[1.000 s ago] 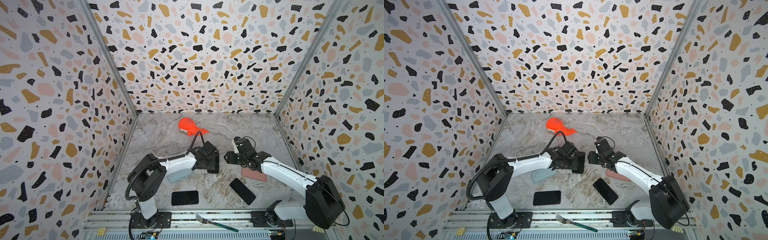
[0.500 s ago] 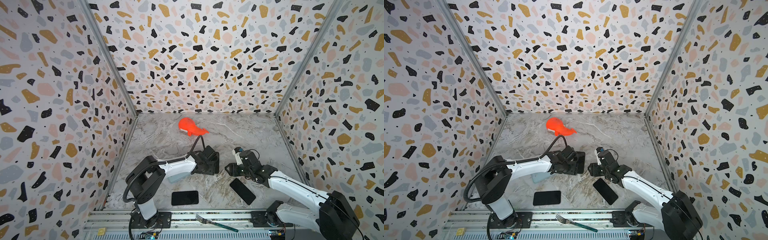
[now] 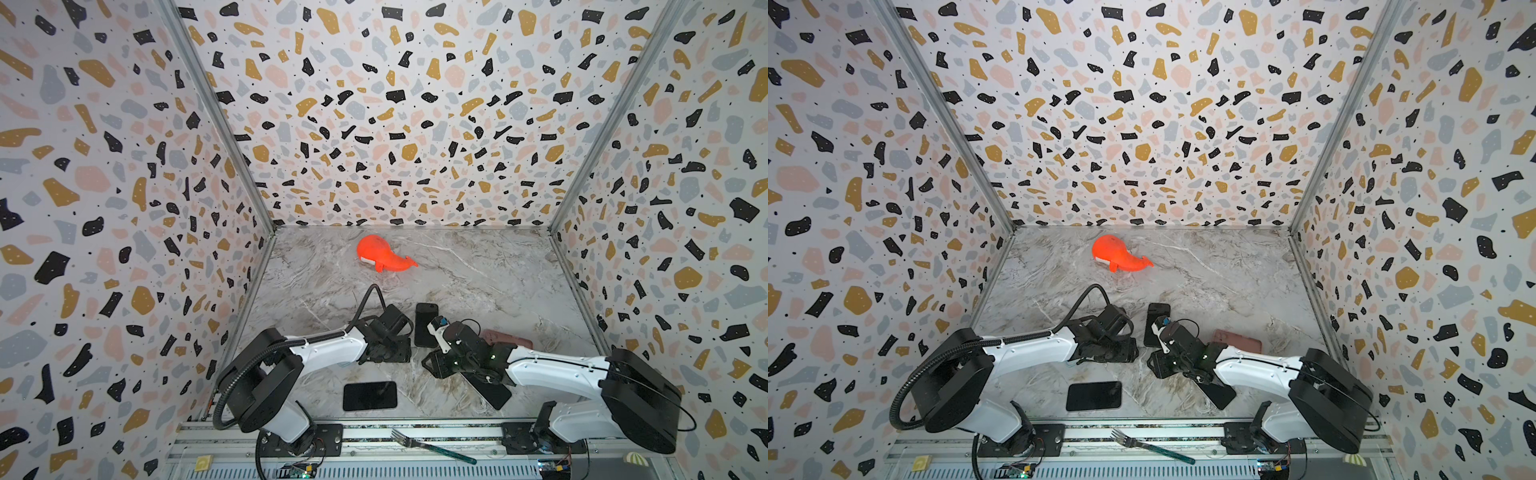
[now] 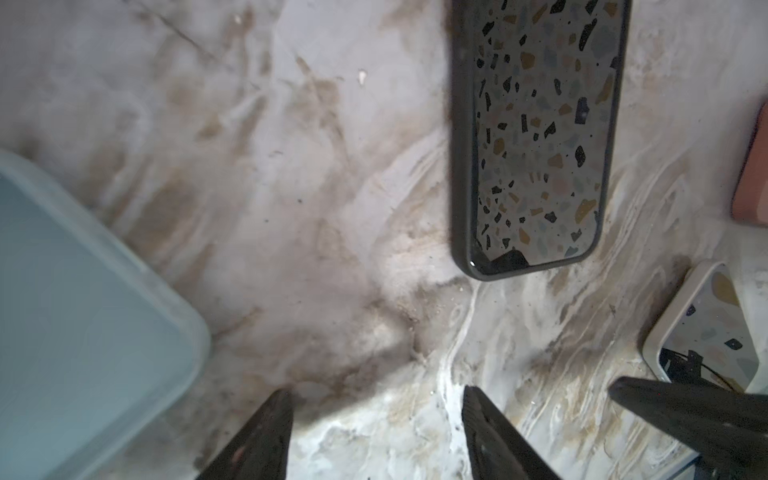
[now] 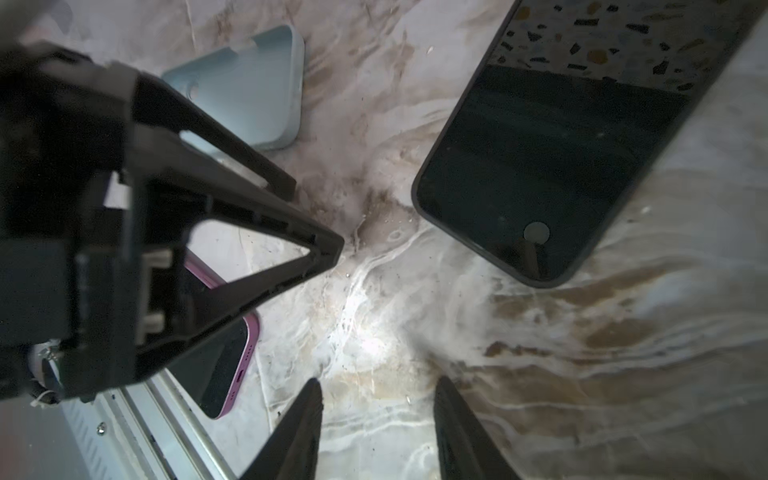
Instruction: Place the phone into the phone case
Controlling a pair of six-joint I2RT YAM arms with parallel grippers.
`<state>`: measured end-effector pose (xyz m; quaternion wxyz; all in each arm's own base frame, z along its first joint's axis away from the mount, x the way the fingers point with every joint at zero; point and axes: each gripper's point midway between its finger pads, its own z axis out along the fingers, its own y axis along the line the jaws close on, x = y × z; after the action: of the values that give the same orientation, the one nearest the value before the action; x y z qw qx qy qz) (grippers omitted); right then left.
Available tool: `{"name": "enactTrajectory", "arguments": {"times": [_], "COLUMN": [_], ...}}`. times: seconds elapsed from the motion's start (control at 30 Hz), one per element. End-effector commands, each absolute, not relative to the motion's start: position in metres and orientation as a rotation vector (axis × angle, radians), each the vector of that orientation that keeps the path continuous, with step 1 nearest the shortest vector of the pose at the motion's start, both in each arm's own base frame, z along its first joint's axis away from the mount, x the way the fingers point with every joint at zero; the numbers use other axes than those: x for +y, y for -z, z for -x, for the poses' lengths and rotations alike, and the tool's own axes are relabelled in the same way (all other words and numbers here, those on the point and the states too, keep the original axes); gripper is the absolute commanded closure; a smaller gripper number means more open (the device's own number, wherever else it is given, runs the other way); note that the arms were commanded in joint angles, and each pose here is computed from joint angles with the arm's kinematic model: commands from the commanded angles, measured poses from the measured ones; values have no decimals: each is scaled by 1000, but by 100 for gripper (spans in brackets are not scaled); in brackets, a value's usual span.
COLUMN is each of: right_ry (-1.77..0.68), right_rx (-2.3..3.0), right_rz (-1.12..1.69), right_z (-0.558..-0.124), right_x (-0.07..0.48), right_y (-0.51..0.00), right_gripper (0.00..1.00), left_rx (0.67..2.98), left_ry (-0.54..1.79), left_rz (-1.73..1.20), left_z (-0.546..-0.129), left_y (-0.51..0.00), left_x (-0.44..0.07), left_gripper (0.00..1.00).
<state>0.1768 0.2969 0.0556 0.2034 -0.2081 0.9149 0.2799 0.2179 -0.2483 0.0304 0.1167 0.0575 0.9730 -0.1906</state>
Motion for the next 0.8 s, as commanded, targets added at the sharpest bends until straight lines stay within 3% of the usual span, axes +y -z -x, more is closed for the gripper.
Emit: {"name": "enactTrajectory", "arguments": {"times": [0.0, 0.77], "right_ry": [-794, -529], "right_rx": [2496, 2564], "right_rz": [594, 518], "right_z": [-187, -258], "right_x": [317, 301], "right_y": [-69, -39], "right_gripper": [56, 63], "left_rx": [2806, 2819], "left_ry": [610, 682], "left_rz": [-164, -142], "left_z": [-227, -235], "left_y": [-44, -38], "left_x": [-247, -222], "left_gripper": [34, 34]}}
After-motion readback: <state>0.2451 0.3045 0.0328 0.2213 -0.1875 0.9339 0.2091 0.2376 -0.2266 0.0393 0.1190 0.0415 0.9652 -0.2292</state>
